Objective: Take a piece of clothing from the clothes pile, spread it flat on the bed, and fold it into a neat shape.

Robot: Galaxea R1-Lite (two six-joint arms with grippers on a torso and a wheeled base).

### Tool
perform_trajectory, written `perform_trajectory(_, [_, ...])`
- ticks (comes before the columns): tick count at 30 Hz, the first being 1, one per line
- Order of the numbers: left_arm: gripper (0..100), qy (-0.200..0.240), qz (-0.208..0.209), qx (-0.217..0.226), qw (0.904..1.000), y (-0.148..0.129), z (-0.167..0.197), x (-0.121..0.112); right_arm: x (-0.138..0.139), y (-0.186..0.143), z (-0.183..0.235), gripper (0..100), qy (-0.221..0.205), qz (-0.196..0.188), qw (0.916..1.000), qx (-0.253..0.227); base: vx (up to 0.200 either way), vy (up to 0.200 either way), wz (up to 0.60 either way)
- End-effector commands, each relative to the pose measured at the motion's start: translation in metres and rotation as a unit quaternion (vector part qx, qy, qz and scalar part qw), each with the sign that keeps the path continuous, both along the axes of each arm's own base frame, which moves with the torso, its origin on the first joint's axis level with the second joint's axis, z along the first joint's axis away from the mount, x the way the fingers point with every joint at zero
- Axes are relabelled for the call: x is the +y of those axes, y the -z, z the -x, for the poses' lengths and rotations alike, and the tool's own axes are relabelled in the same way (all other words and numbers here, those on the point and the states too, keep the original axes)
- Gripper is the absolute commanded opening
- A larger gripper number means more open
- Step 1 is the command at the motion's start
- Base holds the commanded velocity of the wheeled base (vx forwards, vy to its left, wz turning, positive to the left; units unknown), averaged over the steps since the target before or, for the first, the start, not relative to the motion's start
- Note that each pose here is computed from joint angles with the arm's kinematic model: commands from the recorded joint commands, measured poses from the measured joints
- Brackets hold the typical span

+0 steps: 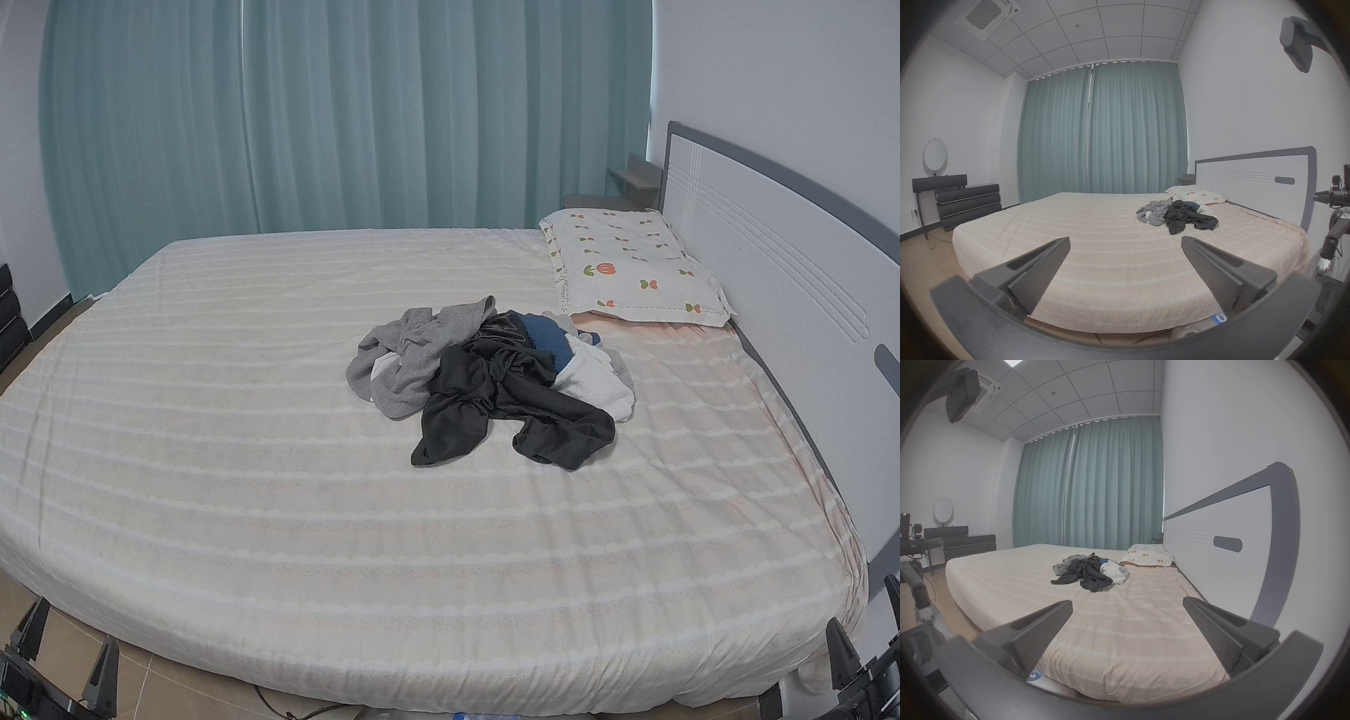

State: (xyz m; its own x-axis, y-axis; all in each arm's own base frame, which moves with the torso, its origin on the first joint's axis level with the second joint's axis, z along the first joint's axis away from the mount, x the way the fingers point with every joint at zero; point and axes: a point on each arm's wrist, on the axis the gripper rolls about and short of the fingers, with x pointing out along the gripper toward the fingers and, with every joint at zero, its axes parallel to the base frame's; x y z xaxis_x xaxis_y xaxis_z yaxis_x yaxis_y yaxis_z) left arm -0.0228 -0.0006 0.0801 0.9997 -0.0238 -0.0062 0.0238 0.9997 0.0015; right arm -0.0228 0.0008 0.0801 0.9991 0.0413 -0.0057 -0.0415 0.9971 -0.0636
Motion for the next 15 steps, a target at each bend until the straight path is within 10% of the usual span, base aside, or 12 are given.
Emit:
perform_trajectory(1, [100,0.0,0.0,-0.002,1.0,0.004,0.0,0.0,0.0,-0.049,0.008,100,-0.03,-0.022,0.9978,-0.056,0.0,0.0,0.0])
perform_trajectory(10, [100,0.0,0.0,-0.002,1.0,0.004,0.0,0.0,0.003,-0.079,-0.043,100,-0.066,-0.066,0.989,0.115,0.0,0.0,0.0])
perform_trajectory(15, [100,0.0,0.0,-0.002,1.0,0.004,0.0,0.0,0.015,-0.088,-0.12,100,-0.095,-0.1,0.9626,0.233,0.0,0.0,0.0])
